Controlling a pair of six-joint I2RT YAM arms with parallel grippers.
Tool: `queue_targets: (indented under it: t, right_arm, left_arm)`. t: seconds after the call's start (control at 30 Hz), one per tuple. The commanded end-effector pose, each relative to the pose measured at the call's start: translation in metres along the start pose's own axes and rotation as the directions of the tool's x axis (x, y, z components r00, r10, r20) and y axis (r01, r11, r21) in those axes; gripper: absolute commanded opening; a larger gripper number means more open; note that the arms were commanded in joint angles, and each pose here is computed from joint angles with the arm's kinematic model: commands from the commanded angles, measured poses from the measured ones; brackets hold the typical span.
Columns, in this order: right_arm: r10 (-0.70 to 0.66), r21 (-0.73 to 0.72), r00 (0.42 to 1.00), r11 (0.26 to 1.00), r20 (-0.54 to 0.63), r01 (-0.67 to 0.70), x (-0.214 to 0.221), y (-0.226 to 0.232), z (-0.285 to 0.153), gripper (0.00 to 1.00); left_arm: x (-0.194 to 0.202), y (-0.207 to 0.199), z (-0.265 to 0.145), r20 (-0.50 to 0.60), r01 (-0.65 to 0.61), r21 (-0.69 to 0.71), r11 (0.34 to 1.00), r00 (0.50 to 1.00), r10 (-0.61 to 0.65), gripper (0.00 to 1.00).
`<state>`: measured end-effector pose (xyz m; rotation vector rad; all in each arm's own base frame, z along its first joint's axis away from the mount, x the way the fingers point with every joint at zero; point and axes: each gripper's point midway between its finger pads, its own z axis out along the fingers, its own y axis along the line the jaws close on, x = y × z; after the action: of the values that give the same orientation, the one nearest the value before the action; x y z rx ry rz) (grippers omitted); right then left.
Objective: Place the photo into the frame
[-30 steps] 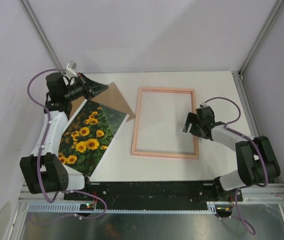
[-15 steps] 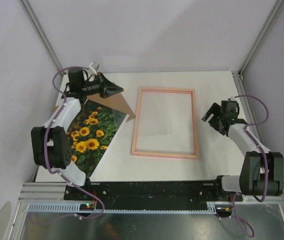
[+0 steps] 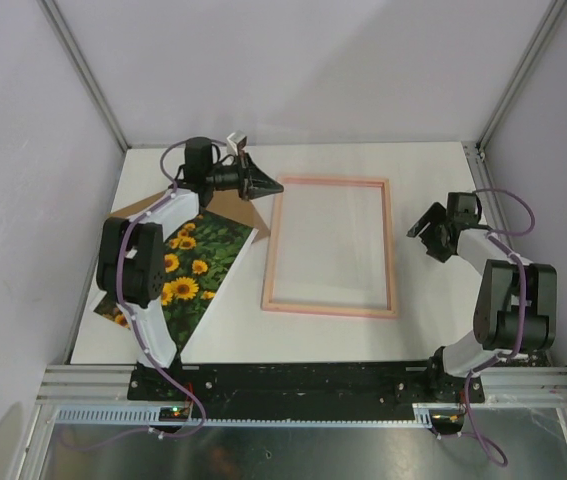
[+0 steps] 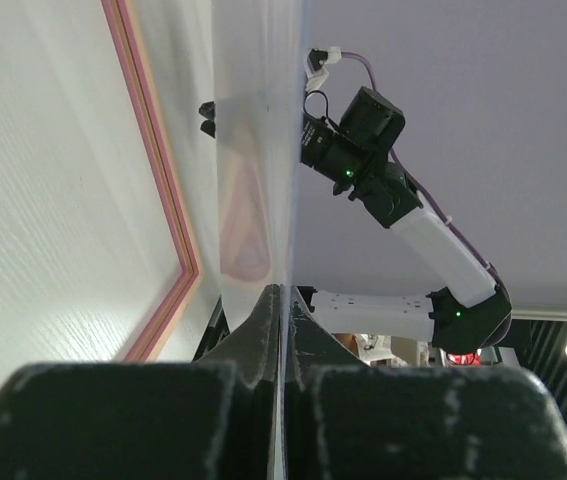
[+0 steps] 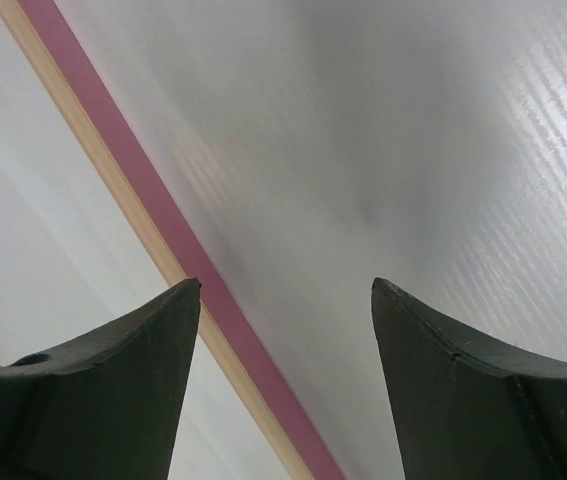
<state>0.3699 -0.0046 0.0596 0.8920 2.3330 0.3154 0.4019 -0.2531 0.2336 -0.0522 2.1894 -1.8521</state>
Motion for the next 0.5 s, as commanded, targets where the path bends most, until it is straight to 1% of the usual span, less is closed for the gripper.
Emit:
queue_targets:
  t: [0.0,0.23,0.47]
  right_arm:
    - [-0.001,-0.055,1.000,0.998,0.015,0.001,-0.008,0.020,0.006,0.73]
    - [-0.051,-0.051,0.999,0.997,-0.006,0.050,0.007,0.030,0.010,0.70]
    - [-0.063,-0.047,0.997,0.997,-0.038,0.062,0.017,0.026,0.024,0.64]
  left_arm:
    - [0.000,-0.021,0.012,-0.054,-0.046,0.078,0.996,0.997,0.050,0.00]
    - [-0.001,0.006,0.028,-0.089,0.007,0.079,0.997,0.996,0.000,0.00]
    - [-0.007,0.031,0.037,-0.103,0.047,0.076,0.996,0.994,-0.039,0.00]
